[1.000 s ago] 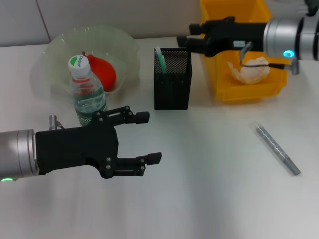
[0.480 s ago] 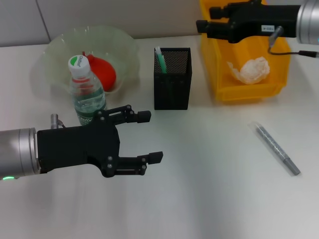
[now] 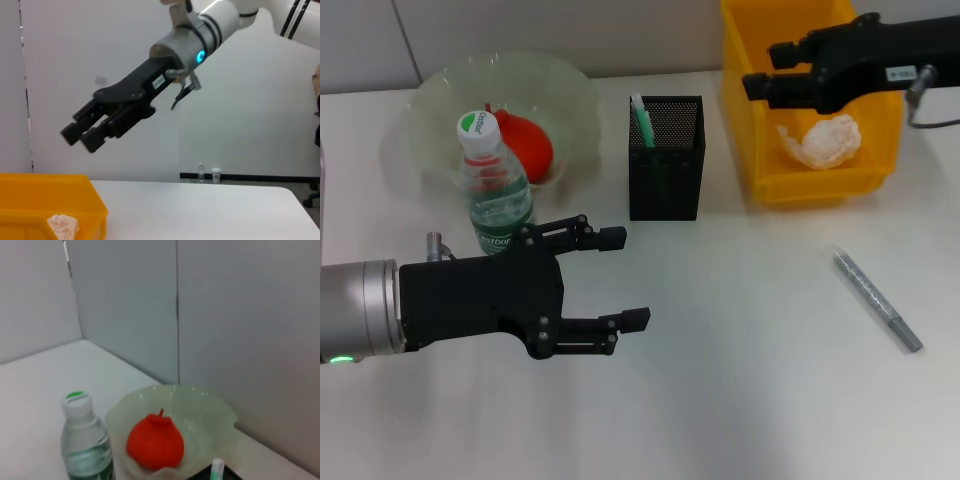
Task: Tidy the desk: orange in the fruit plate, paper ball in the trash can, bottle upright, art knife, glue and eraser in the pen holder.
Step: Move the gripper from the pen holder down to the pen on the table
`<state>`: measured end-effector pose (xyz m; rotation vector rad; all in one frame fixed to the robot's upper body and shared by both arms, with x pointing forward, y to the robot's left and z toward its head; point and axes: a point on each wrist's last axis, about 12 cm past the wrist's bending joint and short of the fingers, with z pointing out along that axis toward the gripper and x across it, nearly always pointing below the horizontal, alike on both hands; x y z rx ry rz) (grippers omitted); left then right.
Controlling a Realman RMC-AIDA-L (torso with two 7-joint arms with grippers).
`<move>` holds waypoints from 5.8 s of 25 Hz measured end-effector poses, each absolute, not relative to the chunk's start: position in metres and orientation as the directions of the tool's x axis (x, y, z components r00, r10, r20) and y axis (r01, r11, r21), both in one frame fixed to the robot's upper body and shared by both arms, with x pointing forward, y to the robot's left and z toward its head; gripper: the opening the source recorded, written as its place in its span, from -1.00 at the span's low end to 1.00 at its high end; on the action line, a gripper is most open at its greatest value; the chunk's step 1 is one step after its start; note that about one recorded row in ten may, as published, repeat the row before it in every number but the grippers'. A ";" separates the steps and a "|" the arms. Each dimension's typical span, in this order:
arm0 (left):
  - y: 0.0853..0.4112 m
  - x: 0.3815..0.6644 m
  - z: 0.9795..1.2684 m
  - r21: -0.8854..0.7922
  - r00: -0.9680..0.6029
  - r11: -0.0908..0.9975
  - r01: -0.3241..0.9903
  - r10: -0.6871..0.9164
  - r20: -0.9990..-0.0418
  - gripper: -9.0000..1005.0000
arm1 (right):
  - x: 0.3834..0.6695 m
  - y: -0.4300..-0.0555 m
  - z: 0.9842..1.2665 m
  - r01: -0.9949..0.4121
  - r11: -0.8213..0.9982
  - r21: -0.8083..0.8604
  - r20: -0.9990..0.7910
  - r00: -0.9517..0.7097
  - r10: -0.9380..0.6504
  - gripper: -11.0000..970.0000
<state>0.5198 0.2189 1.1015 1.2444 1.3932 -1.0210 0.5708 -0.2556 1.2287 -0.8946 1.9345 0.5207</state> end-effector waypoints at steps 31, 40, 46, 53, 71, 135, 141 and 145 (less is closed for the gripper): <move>0.219 0.518 1.105 0.020 0.004 0.098 0.995 0.165 -0.986 0.65 | 0.536 -0.281 1.218 -0.680 0.733 0.018 -0.489 -0.645 -0.587 0.03; 0.218 0.518 1.105 0.019 0.004 0.093 0.995 0.165 -0.986 0.65 | 0.546 -0.289 1.192 -0.639 0.765 0.079 -0.440 -0.711 -0.549 0.03; 0.218 0.519 1.105 0.019 0.003 0.095 0.995 0.164 -0.986 0.65 | 0.551 -0.292 1.180 -0.617 0.781 0.094 -0.415 -0.738 -0.533 0.03; 0.218 0.519 1.105 0.019 0.003 0.095 0.995 0.165 -0.986 0.65 | 0.553 -0.293 1.173 -0.599 0.793 0.114 -0.404 -0.757 -0.513 0.04; 0.217 0.519 1.105 0.028 0.012 0.098 0.995 0.165 -0.986 0.65 | 0.557 -0.301 1.159 -0.551 0.830 0.090 -0.382 -0.788 -0.482 0.01; 0.219 0.514 1.102 0.033 0.019 0.090 0.995 0.157 -0.987 0.65 | 0.601 -0.269 1.151 -0.604 0.792 0.085 -0.176 -0.792 -0.585 -0.04; 0.221 0.512 1.101 0.032 0.017 0.092 0.995 0.155 -0.988 0.65 | 0.601 -0.266 1.148 -0.607 0.791 0.075 -0.176 -0.789 -0.589 -0.07; 0.221 0.512 1.101 0.031 0.017 0.088 0.996 0.153 -0.988 0.65 | 0.601 -0.267 1.147 -0.606 0.792 0.072 -0.179 -0.789 -0.588 -0.08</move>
